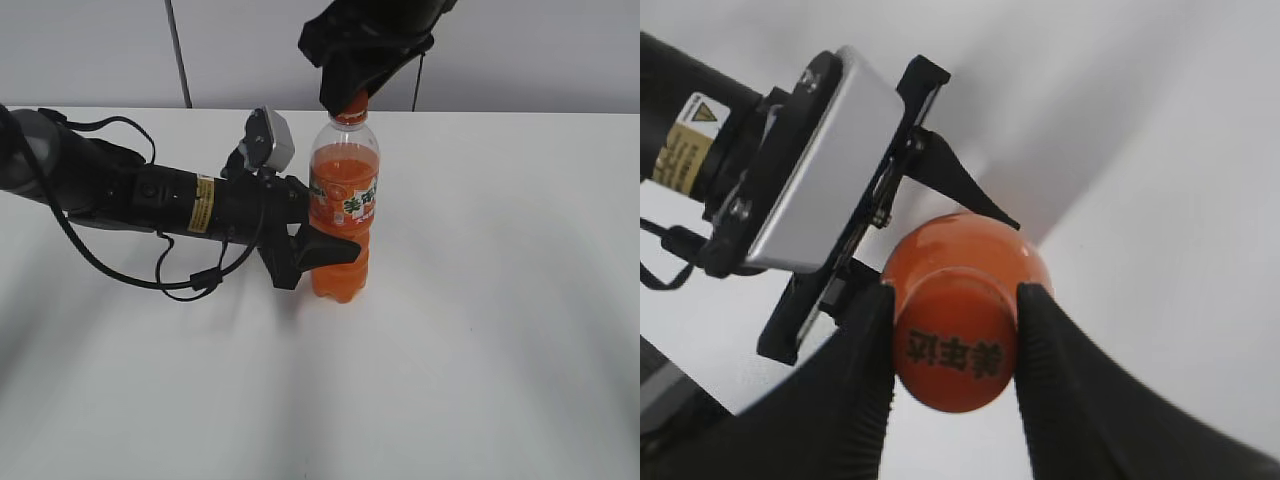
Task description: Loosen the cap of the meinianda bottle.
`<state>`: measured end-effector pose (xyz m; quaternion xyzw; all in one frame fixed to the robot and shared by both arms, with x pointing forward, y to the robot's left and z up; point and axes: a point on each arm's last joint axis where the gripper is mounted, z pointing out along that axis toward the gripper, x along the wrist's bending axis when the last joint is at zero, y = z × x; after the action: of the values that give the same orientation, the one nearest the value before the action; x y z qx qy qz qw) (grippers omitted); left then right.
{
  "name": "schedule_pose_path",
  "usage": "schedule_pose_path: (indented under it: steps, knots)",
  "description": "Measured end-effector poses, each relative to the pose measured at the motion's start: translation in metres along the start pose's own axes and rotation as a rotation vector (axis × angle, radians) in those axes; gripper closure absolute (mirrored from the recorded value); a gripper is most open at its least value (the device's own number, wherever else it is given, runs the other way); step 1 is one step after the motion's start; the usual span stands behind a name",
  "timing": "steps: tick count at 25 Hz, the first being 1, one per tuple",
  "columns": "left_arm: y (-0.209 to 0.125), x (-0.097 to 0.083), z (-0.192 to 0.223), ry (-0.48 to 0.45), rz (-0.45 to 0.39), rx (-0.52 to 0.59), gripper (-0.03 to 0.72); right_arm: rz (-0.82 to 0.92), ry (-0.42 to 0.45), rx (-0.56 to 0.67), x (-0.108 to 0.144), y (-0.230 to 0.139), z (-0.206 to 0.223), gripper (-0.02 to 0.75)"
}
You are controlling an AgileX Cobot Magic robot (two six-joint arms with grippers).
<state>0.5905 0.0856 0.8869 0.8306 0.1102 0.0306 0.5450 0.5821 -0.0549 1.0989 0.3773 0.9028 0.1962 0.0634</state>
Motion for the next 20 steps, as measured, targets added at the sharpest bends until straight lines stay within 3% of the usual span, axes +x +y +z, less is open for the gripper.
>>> schedule_pose_path:
  steps: [10,20]
  knots:
    - [-0.0001,0.0001,0.0,0.001,0.0,0.001,0.283,-0.741,-0.033,0.023,-0.0009,-0.0005,-0.0002,0.463]
    - [0.0002,0.0001,0.0001,-0.005,0.008,0.007,0.283,-1.187,-0.016,0.023,0.0011,-0.0005,-0.0007,0.463]
